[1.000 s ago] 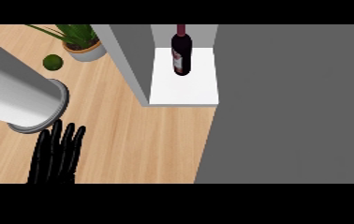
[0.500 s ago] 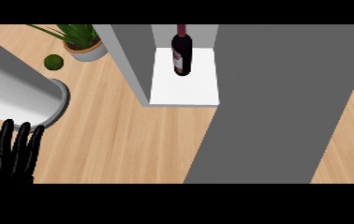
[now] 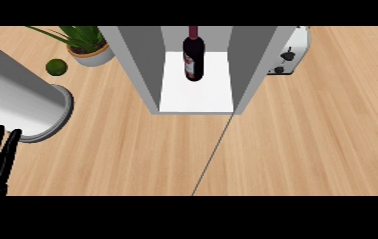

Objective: Pick up the wine, place it into the cabinet and close the cabinet

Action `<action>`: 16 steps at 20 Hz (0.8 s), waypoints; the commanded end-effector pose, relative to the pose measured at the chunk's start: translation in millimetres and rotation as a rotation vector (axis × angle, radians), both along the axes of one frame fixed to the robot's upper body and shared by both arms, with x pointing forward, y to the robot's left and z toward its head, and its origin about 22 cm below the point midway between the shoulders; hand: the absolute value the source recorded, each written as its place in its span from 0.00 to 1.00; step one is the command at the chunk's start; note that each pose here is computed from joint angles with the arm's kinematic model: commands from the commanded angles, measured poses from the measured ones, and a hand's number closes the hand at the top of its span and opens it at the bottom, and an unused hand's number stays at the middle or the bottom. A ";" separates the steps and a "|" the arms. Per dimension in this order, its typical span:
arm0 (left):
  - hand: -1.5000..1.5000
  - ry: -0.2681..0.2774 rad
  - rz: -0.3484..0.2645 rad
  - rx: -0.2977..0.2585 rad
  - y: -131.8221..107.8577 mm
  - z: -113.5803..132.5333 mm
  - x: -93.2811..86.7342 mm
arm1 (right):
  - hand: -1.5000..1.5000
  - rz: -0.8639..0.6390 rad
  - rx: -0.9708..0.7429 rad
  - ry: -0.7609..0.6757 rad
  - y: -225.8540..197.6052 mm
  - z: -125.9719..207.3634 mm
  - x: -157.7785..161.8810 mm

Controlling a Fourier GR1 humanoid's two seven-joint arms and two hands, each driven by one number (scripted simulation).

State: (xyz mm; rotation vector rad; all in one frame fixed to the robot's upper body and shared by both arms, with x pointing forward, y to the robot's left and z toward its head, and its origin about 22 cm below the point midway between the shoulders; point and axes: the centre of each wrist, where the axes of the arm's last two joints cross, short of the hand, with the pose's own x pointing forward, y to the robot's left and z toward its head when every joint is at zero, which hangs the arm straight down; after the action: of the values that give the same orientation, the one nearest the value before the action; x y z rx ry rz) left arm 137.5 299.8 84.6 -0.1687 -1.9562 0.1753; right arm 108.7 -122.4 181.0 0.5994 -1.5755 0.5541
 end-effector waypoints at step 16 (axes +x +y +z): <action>0.00 0.019 -0.077 -0.059 19.5 14.4 12.6 | 1.00 0.020 0.011 -0.196 71.3 21.4 7.6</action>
State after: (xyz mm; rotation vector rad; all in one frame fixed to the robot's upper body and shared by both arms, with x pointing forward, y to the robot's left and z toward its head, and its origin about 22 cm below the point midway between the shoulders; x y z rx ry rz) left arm 154.1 323.5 92.1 -0.2511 -1.9318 0.1755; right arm 112.4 -95.3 193.1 0.4820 -1.7308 0.6115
